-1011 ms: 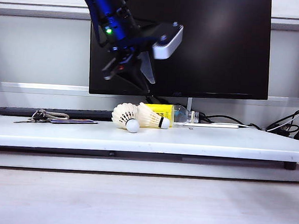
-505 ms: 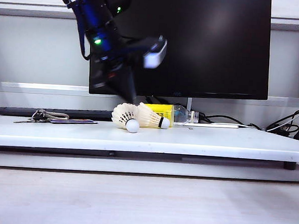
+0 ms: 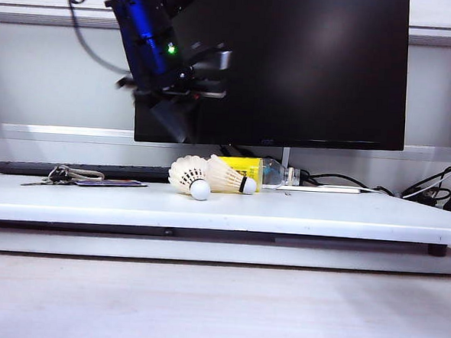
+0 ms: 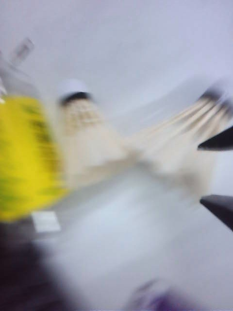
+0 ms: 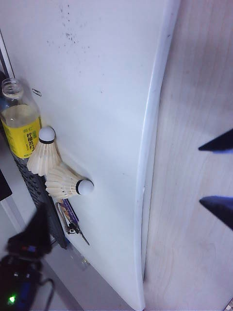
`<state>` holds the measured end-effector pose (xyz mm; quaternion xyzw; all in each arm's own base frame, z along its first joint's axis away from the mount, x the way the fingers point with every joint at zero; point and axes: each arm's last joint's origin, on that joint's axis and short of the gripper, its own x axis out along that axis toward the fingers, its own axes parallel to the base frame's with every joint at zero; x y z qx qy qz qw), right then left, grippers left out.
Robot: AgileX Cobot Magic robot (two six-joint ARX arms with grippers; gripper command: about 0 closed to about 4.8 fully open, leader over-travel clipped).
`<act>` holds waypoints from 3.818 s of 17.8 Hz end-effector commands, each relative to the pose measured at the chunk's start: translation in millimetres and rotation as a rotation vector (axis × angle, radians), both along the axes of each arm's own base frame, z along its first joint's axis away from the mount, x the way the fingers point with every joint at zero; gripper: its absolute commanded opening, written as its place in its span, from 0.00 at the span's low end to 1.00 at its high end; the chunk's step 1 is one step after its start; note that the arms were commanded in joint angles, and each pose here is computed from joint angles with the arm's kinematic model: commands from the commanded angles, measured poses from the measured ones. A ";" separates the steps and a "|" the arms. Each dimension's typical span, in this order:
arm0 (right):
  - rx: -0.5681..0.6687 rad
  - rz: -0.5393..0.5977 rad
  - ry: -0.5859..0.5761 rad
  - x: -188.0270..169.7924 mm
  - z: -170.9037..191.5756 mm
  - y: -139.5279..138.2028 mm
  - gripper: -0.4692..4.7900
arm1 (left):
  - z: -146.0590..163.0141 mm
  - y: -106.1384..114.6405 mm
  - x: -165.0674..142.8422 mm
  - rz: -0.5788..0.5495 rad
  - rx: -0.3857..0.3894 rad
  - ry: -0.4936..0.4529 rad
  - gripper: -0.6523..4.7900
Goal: Stack the badminton balls on the table vertically.
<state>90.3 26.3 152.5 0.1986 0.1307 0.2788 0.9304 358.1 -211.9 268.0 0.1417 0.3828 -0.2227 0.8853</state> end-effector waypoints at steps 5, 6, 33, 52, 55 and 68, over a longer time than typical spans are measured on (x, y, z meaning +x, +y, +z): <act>0.003 0.006 -0.008 -0.3 1.6 0.1 0.32 | -8.5 -28.2 -38.2 0.191 -0.108 0.274 0.71; 0.003 0.005 -0.008 -0.3 1.6 0.1 0.32 | -8.2 -33.1 -41.5 0.195 -0.117 0.273 0.71; 0.002 0.007 -0.008 -0.3 1.6 0.1 0.32 | -29.7 -49.0 -34.6 0.440 -0.161 0.195 0.68; 0.002 0.010 -0.008 -0.4 1.6 0.3 0.32 | -43.0 -54.6 -31.0 0.505 -0.150 0.139 0.45; 0.003 0.010 -0.008 -0.4 1.6 0.2 0.32 | -49.8 -61.6 -35.1 0.494 -0.123 0.144 0.53; 0.003 0.034 -0.008 -1.0 1.6 2.4 0.32 | -53.2 -67.9 -40.0 0.540 -0.070 0.069 0.51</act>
